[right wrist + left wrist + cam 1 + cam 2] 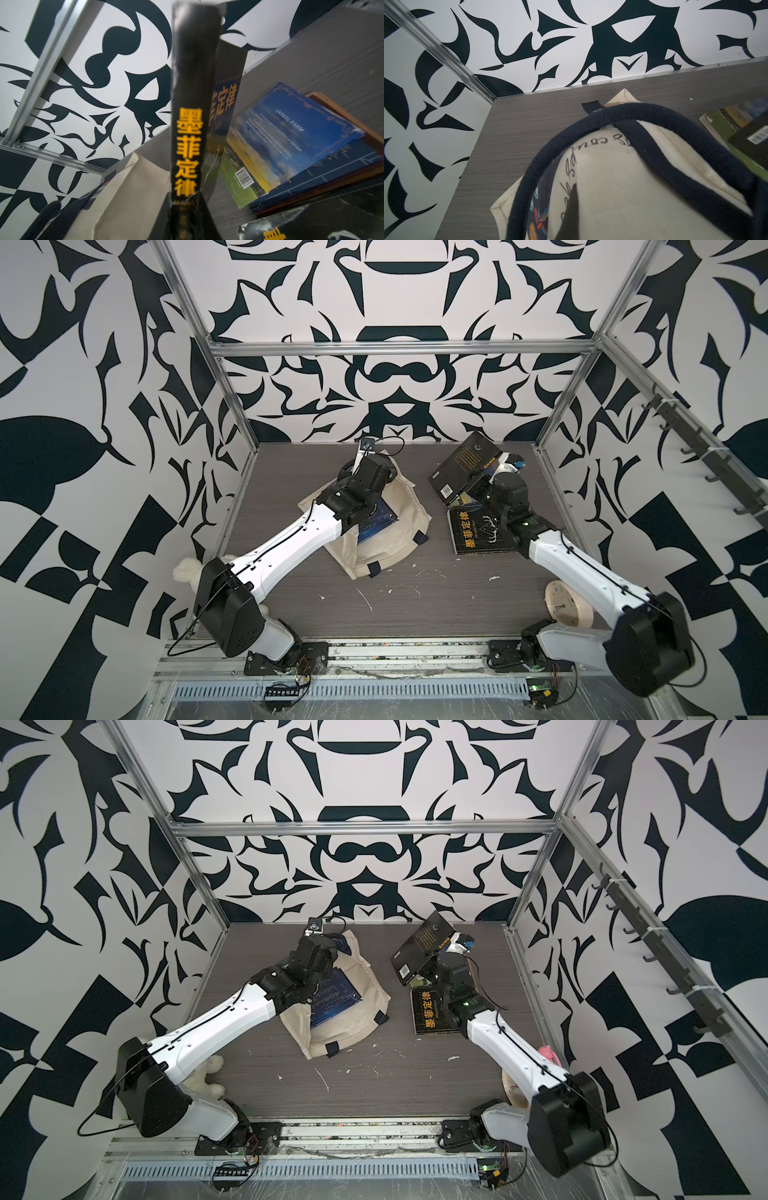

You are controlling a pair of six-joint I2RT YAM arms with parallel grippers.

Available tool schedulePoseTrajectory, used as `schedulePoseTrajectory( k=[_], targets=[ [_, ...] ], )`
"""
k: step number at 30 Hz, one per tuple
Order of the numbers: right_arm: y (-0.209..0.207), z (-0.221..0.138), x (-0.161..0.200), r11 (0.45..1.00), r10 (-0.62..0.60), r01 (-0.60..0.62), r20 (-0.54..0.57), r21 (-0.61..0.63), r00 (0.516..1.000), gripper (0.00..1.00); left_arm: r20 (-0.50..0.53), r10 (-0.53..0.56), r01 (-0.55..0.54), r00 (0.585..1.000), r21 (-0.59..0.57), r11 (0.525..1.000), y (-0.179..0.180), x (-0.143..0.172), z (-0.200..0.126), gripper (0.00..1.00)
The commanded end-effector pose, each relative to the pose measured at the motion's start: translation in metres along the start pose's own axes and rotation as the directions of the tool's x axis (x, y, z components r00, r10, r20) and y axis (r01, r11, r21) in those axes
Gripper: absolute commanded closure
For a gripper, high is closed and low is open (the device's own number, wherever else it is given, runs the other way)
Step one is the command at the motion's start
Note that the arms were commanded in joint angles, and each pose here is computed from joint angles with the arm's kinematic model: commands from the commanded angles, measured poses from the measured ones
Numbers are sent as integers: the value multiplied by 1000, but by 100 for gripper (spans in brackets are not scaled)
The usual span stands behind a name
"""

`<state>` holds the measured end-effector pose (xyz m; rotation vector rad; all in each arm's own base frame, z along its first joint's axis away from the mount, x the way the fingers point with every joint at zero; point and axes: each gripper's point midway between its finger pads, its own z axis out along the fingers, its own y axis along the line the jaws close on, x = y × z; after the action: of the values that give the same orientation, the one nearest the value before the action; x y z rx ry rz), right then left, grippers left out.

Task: Take out the books from the canvas bag
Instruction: Place the book on the book.

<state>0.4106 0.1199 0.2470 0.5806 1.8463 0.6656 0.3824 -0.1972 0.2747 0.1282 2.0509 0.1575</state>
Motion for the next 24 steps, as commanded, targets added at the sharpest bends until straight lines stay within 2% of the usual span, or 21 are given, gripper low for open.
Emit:
schedulePoseTrajectory(
  k=[1, 4, 8, 15, 24],
  targets=[
    [41, 5, -68, 968, 177, -144, 152, -208, 972, 100, 40, -60, 59, 997, 25, 998, -1, -20, -5, 100],
    [23, 28, -73, 952, 244, -206, 158, -226, 957, 100, 42, -72, 69, 997, 54, 996, -4, -21, -8, 100],
    [-3, 45, -70, 957, 262, -231, 187, -174, 947, 100, 43, -71, 68, 997, 71, 995, -7, -20, -8, 100],
    [-55, 70, -40, 943, 330, -315, 193, -105, 924, 100, 34, -68, 65, 997, 90, 994, -12, -18, -6, 100],
    [-119, 58, -10, 899, 393, -426, 246, 99, 886, 100, 32, -61, 58, 998, 98, 994, -14, -18, -6, 100]
  ],
)
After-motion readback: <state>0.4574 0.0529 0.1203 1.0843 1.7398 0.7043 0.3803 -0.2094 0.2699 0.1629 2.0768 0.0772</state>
